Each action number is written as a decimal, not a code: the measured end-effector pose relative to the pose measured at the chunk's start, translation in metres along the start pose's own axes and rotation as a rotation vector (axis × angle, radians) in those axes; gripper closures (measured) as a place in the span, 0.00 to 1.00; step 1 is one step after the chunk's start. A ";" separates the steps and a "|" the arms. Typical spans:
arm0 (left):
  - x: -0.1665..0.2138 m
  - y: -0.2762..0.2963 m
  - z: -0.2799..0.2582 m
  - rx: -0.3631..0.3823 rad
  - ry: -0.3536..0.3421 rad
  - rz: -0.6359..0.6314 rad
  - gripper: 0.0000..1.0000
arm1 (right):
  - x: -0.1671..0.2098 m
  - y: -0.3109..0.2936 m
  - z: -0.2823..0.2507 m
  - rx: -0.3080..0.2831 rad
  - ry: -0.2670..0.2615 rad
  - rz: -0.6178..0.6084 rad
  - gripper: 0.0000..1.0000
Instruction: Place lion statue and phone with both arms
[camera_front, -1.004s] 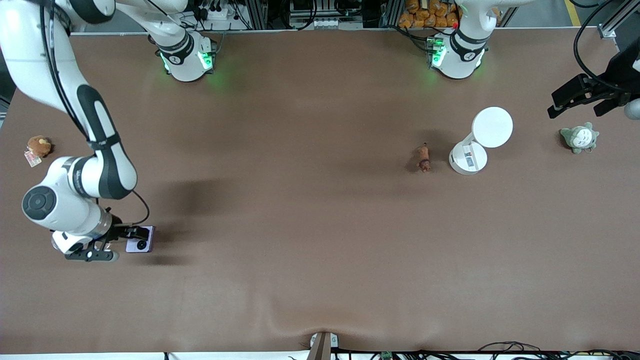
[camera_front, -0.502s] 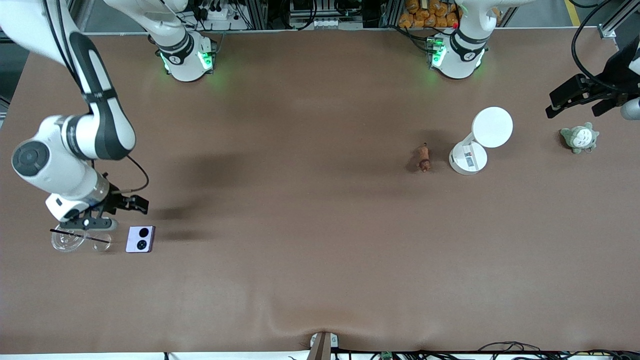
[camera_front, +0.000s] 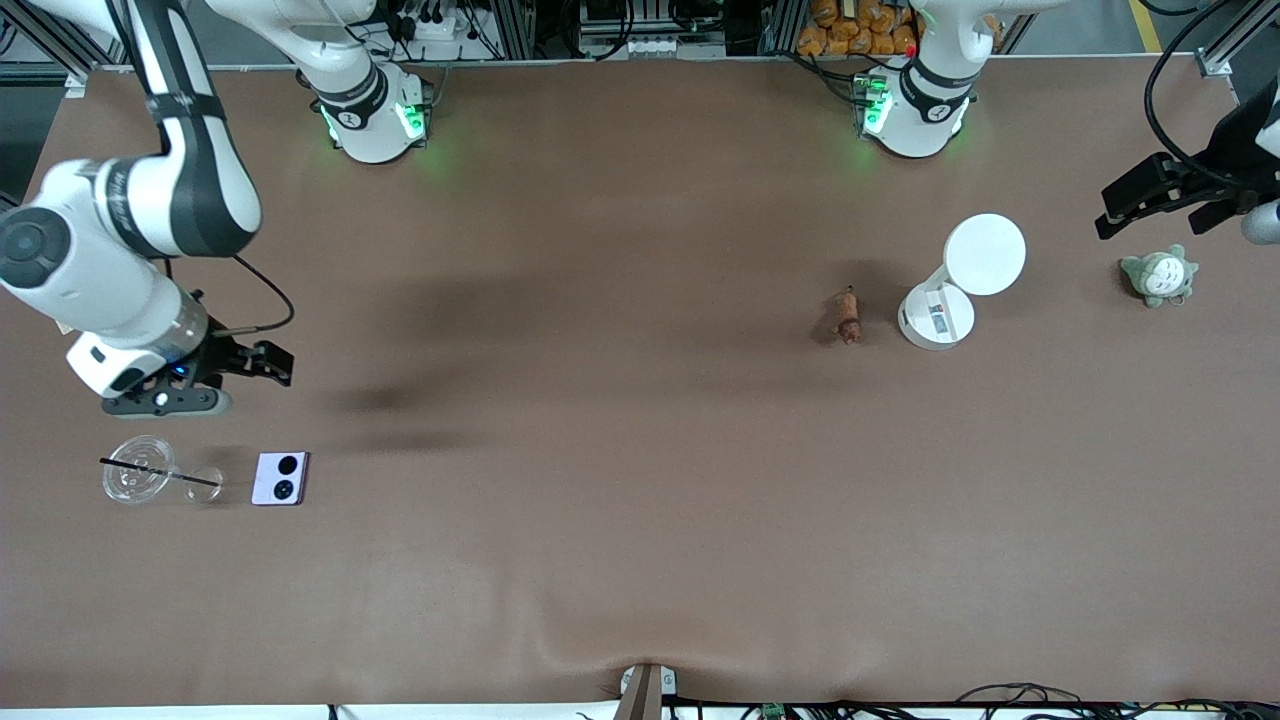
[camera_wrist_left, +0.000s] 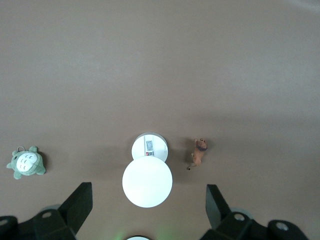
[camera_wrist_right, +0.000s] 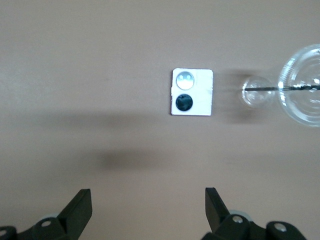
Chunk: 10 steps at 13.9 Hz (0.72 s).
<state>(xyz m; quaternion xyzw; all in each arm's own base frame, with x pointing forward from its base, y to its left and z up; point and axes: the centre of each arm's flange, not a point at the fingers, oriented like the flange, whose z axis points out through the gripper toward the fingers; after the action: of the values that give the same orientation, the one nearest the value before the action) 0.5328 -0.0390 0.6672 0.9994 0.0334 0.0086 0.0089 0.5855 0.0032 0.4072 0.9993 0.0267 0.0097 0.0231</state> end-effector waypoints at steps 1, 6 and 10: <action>0.001 0.000 0.001 0.000 -0.002 0.000 0.00 | 0.001 0.001 -0.013 -0.001 -0.007 0.003 0.00; 0.002 -0.001 0.001 0.000 0.007 0.012 0.00 | 0.009 0.015 -0.118 0.048 -0.041 0.050 0.00; 0.006 -0.029 0.001 0.001 0.007 -0.040 0.00 | 0.003 0.034 -0.165 0.068 -0.019 0.088 0.00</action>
<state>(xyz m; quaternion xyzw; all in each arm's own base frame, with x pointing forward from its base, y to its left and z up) 0.5369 -0.0098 0.6654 0.9985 0.0536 0.0118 0.0082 0.5868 -0.0231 0.5732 0.9998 -0.0171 0.0004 -0.0110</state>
